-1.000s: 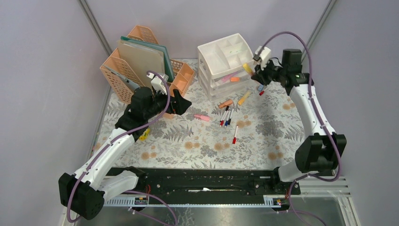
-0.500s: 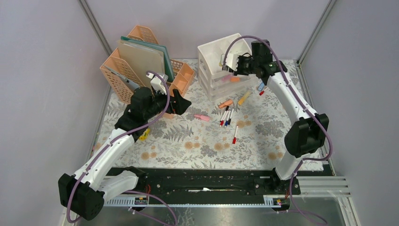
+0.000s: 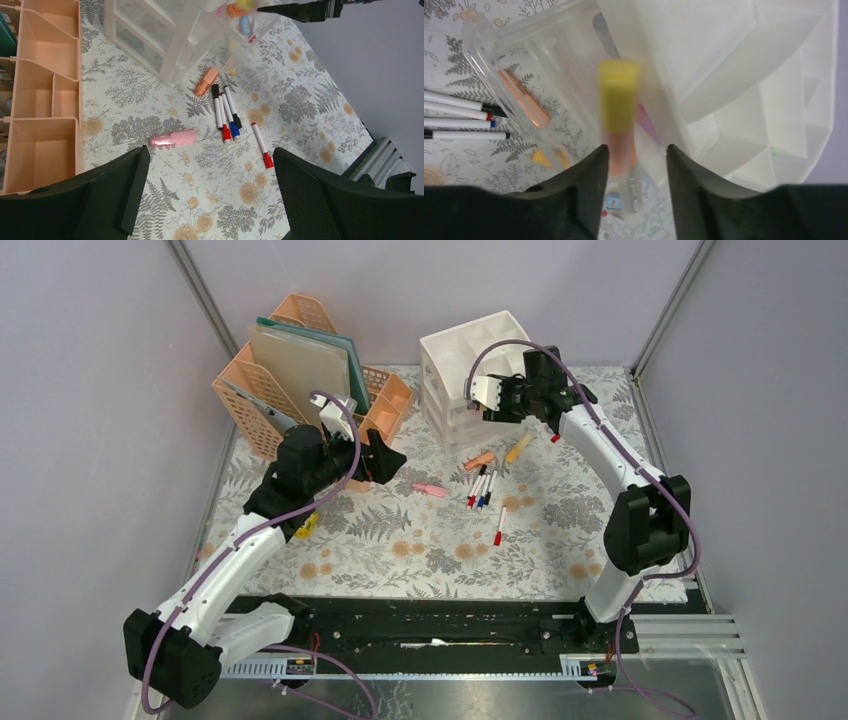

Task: Organize the desk
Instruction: Place the stationery in the drawer, then pick up the stationery from the center of the board.

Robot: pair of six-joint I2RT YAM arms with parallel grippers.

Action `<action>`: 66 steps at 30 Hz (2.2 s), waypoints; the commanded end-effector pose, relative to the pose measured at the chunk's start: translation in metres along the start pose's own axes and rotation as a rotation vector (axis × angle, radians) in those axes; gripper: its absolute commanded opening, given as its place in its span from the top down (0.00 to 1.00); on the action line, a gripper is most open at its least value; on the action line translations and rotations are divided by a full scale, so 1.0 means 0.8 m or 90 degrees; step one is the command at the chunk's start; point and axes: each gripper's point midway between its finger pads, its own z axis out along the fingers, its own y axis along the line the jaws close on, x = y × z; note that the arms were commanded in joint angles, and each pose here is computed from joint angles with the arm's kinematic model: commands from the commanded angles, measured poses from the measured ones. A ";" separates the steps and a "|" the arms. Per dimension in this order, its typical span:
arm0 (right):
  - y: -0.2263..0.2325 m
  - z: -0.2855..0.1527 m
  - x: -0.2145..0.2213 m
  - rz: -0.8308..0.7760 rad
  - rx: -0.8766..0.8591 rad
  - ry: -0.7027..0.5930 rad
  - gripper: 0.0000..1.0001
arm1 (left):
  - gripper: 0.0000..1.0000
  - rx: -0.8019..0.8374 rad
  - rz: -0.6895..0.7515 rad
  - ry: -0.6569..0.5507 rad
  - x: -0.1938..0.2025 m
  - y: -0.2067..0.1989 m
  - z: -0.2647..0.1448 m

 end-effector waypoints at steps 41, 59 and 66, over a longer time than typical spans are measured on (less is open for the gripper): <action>0.142 -0.111 -0.024 0.822 -0.081 -0.339 0.00 | 0.01 0.065 0.037 -0.050 -0.020 -0.022 -0.006; 0.143 -0.097 0.024 0.918 -0.025 -0.325 0.00 | 0.01 0.086 0.038 -0.061 -0.026 -0.033 -0.014; 0.150 -0.086 0.056 1.061 0.015 -0.303 0.00 | 0.01 0.086 0.037 -0.064 -0.027 -0.033 -0.015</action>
